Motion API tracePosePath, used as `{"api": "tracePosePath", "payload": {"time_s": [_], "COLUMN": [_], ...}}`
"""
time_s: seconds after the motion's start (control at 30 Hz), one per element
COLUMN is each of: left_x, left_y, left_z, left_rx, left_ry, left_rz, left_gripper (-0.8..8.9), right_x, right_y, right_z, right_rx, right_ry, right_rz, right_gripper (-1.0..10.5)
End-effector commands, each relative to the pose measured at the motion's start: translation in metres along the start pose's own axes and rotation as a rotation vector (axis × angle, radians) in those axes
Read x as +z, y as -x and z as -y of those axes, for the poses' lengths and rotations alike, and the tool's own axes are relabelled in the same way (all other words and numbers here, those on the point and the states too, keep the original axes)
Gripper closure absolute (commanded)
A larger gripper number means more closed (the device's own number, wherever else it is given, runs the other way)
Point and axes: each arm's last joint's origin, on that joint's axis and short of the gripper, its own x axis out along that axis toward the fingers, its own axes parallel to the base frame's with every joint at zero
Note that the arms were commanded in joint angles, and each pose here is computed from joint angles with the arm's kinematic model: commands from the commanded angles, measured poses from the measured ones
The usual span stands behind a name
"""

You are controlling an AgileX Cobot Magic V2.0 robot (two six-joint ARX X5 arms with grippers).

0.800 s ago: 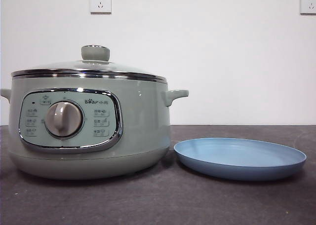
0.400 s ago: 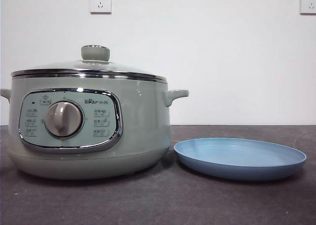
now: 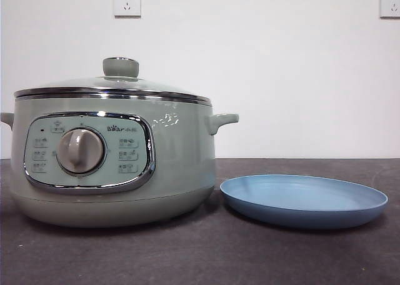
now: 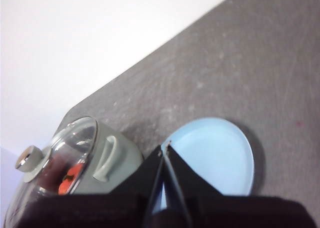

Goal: Take the pumpkin out from the steamer,put the pumpkin in the blue plate,close the lid

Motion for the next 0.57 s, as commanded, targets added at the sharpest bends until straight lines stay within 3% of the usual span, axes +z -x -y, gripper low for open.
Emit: {"api": "tracePosePath", "payload": {"time_s": [0.03,0.27,0.47,0.57], "left_x": [0.018,0.060,0.087,0.096], "left_y": [-0.001,-0.004,-0.008,-0.011], "left_z": [0.006,0.021,0.033,0.037], "left_rx": [-0.007,-0.011,-0.108,-0.150], "left_ry": [-0.108,-0.213,-0.268,-0.275], "left_rz": [-0.011,-0.087,-0.193,-0.220], "left_gripper": [8.22,8.22,8.18,8.13], "right_x": [0.018,0.065,0.098,0.108], "right_y": [0.001,-0.002,-0.008,-0.013], "right_z": [-0.013,-0.045,-0.068,-0.075], "right_rx": [0.003,0.052,0.140,0.151], "right_ry": [0.084,0.256,0.357,0.367], "right_rz": [-0.004,-0.086,-0.163,-0.198], "right_gripper": [9.6,9.5,9.4,7.9]}}
